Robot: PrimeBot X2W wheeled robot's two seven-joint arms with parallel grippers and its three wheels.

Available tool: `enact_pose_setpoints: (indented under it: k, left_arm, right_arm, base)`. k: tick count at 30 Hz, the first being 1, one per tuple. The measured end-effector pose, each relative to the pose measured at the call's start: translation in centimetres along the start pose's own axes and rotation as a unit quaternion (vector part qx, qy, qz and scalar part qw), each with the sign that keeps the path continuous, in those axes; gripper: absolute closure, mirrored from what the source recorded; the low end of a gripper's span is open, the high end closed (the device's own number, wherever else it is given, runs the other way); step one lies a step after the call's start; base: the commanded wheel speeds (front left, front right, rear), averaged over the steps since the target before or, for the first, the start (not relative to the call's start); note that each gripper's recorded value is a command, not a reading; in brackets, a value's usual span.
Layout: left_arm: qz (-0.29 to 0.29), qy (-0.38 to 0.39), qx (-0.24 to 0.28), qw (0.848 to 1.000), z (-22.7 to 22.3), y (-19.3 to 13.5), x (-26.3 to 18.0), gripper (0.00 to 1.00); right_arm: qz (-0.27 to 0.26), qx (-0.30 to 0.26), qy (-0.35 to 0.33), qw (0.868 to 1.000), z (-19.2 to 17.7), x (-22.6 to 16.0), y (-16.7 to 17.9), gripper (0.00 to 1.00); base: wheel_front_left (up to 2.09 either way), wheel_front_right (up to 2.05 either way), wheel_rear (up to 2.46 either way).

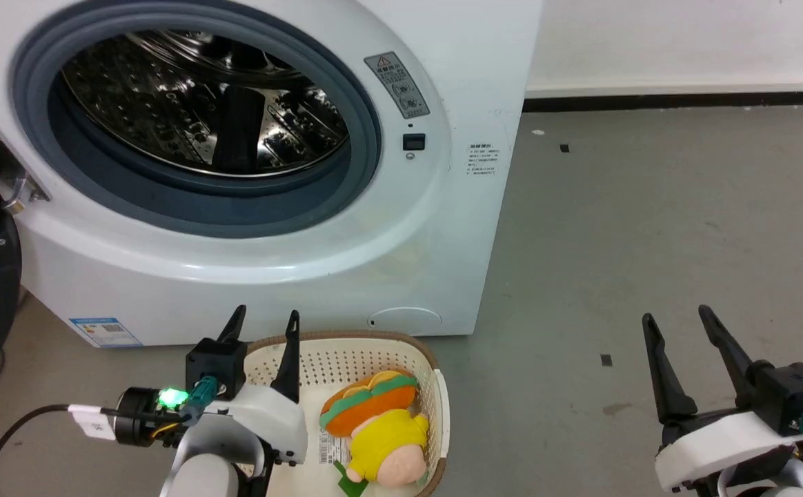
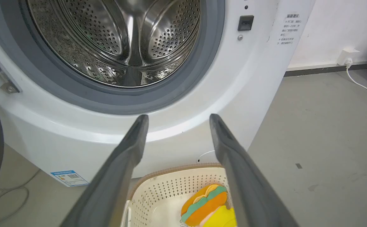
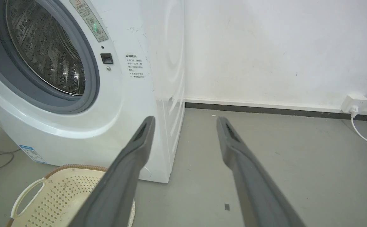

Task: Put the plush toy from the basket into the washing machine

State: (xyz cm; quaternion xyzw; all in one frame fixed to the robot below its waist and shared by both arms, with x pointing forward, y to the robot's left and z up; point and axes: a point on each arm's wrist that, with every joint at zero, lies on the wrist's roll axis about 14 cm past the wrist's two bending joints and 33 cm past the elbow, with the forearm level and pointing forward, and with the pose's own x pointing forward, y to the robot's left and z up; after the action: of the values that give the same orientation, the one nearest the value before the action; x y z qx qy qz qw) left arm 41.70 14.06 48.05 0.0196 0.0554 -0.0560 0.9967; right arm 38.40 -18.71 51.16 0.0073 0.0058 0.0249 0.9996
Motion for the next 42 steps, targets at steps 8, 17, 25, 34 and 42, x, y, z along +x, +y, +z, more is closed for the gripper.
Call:
enact_pose_setpoints:
  k: [8,17,25,34,42]
  left_arm:
    - [-0.030,0.051,-0.005,0.998,-3.4,-1.6,2.3,0.00]
    - [-0.062,0.108,-0.005,0.992,-7.5,-3.4,4.5,0.00]
    - [-0.092,0.161,0.005,0.983,-11.2,-4.7,6.2,0.00]
    - [-0.125,0.238,0.013,0.963,-16.3,-6.2,7.3,0.00]
    - [-0.162,0.310,0.019,0.936,-21.0,-8.0,7.2,0.00]
  right_arm:
    - [-0.012,0.008,0.003,1.000,-0.7,1.2,-0.9,0.00]
    - [-0.027,0.016,0.007,0.999,-1.6,2.5,-2.0,0.00]
    - [-0.037,0.026,0.016,0.999,-3.0,3.7,-2.7,0.00]
    - [-0.055,0.031,0.026,0.998,-4.7,4.8,-4.0,0.00]
    - [-0.071,0.038,0.033,0.996,-6.2,5.8,-5.2,0.00]
  base:
    - [0.00,0.00,0.00]
    - [0.00,0.00,0.00]
    - [0.00,0.00,0.00]
    - [0.00,0.00,0.00]
    - [0.00,0.00,0.00]
